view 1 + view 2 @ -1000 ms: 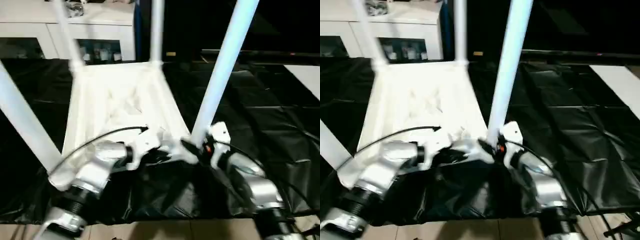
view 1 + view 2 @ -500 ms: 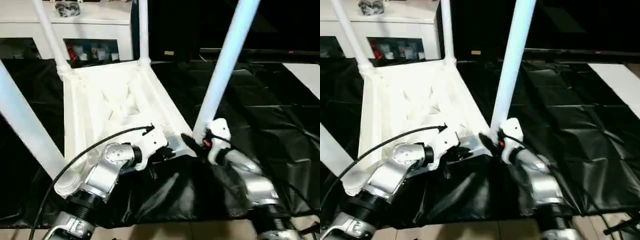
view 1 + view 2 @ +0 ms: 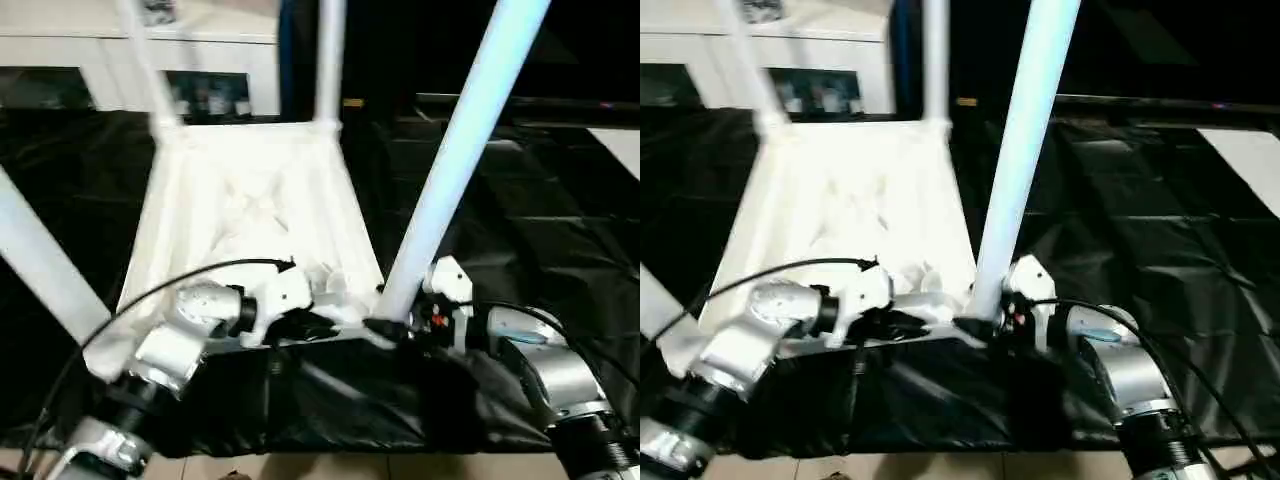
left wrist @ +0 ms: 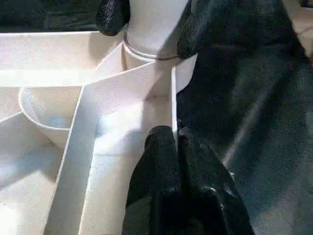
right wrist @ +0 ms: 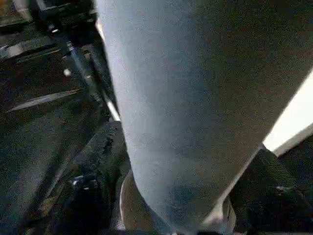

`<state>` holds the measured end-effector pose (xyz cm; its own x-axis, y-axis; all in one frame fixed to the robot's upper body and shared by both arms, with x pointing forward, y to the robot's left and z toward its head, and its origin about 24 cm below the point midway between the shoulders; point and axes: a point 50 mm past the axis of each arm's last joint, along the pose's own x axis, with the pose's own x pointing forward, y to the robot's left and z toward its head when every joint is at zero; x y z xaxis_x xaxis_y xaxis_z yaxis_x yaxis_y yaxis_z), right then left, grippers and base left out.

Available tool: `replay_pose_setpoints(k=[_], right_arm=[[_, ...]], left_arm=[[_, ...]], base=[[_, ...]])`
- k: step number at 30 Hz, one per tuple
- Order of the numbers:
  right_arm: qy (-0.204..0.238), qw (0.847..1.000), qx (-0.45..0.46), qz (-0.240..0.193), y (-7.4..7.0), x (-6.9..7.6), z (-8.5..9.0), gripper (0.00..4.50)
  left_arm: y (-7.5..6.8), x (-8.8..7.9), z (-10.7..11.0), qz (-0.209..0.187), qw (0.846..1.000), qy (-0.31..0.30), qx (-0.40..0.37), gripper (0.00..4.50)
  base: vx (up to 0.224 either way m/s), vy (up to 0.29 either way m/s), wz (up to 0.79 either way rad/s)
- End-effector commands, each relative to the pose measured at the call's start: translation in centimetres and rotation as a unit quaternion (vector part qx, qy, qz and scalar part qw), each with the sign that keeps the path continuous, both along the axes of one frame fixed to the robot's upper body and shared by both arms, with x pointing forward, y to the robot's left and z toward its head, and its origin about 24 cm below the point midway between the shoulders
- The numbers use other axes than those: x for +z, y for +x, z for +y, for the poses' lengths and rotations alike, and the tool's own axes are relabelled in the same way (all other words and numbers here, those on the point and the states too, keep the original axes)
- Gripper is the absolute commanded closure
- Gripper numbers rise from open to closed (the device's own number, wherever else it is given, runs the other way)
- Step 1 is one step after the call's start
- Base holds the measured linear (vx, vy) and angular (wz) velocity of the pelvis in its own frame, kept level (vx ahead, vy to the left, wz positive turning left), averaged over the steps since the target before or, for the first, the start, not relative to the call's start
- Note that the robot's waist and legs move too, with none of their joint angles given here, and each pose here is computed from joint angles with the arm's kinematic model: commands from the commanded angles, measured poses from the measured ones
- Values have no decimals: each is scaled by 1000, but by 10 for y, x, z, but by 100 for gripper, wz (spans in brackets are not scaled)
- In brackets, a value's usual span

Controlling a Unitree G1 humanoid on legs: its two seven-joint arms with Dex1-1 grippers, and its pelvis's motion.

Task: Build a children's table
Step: Rotate leg to tighten

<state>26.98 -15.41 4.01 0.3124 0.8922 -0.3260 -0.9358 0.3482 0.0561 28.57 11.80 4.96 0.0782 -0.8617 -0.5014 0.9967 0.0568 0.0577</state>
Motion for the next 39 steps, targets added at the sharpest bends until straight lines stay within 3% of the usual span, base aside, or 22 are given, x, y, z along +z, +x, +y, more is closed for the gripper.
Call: replay_pose_setpoints(k=[1, 4, 5, 8, 14, 21, 23, 27, 30, 31, 35, 36, 39], right_arm=[[2, 998, 61, 31, -9, -7, 11, 180], [0, 997, 71, 36, -11, -7, 12, 185], [-1, 996, 76, 37, -11, -7, 12, 212], [-2, 996, 81, 39, -13, -9, 14, 229], [0, 995, 84, 46, -17, -12, 17, 243], [21, 999, -16, 47, -10, -22, 27, 250], [20, 994, -99, 46, -1, -31, 35, 251], [28, 985, -163, 59, 5, -37, 48, 255], [26, 972, -226, 64, 12, -41, 65, 255], [24, 958, -277, 67, 18, -43, 76, 255], [15, 952, -302, 58, 25, -43, 88, 255], [13, 954, -297, 45, 26, -41, 90, 200], [37, 956, -286, 52, 26, -37, 89, 169]], left_arm=[[6, 15, -7, -25, 999, -7, -38, 450], [9, 15, -4, -26, 999, -1, -39, 450], [10, 15, -3, -26, 999, 2, -40, 450], [10, 15, -2, -23, 999, 4, -44, 450], [11, 14, -3, -23, 999, 0, -43, 450], [19, 13, -19, -38, 998, -33, 45, 450], [16, 10, -35, -38, 997, -43, 58, 450], [13, 8, -51, -38, 995, -49, 73, 450], [11, 7, -67, -40, 993, -55, 94, 450], [9, 7, -78, -39, 991, -61, 111, 450], [7, 9, -90, -42, 990, -69, 120, 450], [5, 9, -92, -44, 990, -72, 116, 450], [2, 10, -93, -48, 991, -76, 100, 450]], base=[[0, 0, 0], [0, 0, 0], [0, 0, 0], [0, 0, 0], [0, 0, 0], [0, 0, 0], [0, 0, 0], [0, 0, 0], [0, 0, 0], [0, 0, 0], [0, 0, 0], [0, 0, 0], [0, 0, 0]])
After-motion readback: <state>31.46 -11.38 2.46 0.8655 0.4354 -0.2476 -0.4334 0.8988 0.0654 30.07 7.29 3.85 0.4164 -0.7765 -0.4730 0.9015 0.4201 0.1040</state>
